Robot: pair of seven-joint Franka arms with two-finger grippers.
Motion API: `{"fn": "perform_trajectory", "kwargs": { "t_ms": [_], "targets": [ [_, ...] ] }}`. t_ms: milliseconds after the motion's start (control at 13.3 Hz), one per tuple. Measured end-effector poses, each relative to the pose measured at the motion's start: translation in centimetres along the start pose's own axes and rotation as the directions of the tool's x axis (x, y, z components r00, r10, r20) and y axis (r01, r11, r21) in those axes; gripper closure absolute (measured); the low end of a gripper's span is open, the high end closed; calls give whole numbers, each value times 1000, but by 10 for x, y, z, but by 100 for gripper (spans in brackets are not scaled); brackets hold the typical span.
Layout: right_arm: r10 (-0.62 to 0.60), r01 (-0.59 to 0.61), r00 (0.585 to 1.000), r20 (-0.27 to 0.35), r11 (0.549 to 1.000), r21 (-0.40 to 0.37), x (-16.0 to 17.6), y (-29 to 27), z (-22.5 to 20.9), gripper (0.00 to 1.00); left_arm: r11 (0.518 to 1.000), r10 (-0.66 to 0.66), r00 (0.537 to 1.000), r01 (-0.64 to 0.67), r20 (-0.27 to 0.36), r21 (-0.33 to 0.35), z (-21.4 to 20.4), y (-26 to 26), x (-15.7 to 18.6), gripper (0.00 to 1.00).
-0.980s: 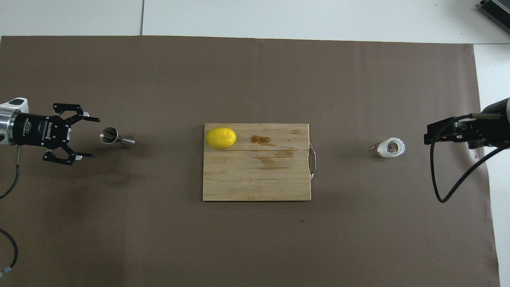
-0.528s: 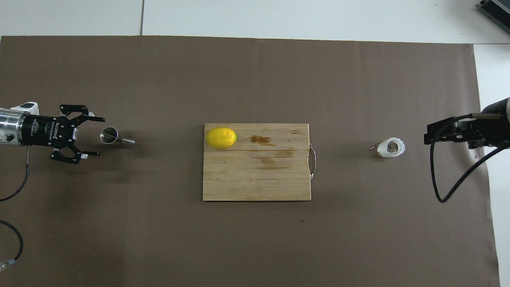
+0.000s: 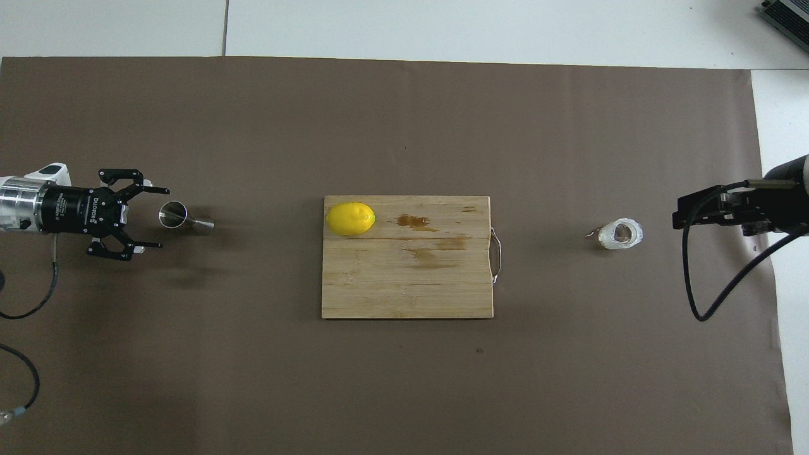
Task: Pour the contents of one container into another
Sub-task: 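Close the left gripper around the small metal cup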
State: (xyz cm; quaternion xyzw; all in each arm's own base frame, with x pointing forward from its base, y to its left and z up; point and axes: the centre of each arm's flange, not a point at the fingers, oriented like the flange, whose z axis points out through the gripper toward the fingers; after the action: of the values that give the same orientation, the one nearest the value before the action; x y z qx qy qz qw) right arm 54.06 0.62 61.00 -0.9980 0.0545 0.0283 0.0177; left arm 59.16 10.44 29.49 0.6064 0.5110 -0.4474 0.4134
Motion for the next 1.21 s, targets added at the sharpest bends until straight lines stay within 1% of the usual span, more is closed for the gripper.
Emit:
{"fn": "perform_trajectory", "kwargs": {
  "t_ms": [377, 1206],
  "targets": [
    [0, 0, 1000, 0, 1000, 0, 0, 0, 0, 0, 1000, -16, 1000, 16, 15, 0, 7, -1, 20, 0],
    [0, 0, 1000, 0, 1000, 0, 0, 0, 0, 0, 1000, -27, 999, 27, 35, 3, 15, -2, 26, 0]
  ]
}}
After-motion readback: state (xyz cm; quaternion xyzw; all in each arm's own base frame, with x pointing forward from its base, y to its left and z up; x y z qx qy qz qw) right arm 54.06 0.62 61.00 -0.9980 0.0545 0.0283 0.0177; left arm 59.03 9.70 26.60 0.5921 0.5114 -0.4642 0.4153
